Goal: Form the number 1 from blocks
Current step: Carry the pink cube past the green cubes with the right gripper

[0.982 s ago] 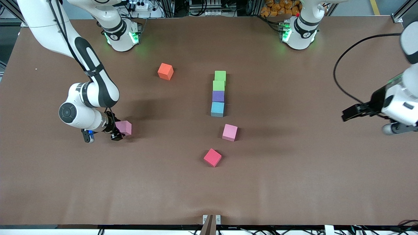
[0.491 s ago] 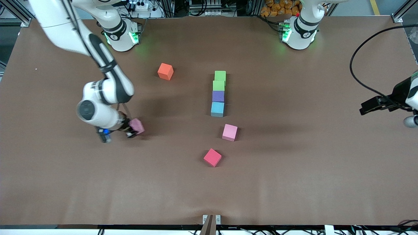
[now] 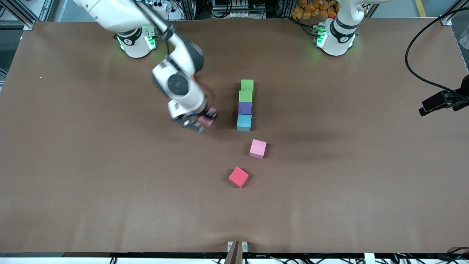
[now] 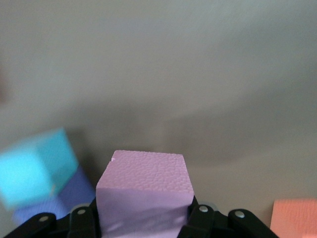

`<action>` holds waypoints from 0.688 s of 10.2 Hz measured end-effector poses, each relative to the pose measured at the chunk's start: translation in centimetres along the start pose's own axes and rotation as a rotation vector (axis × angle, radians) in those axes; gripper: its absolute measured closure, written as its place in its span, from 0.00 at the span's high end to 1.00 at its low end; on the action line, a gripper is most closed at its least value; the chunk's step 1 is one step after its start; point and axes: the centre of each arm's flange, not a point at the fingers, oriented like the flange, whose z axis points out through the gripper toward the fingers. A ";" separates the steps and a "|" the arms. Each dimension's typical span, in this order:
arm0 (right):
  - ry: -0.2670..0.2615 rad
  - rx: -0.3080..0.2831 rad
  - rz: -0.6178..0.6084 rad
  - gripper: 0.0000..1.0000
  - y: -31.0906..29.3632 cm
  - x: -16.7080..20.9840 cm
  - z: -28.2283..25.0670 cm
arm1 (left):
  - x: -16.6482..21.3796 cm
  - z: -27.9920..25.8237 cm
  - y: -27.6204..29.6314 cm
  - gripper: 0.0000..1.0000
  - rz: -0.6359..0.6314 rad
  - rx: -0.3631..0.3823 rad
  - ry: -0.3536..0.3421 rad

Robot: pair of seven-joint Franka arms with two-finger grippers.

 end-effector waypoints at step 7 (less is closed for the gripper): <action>-0.040 -0.046 -0.293 0.60 -5.9 -27.6 2.2 | 0.0 0.8 -0.9 1.00 -0.014 0.005 -0.023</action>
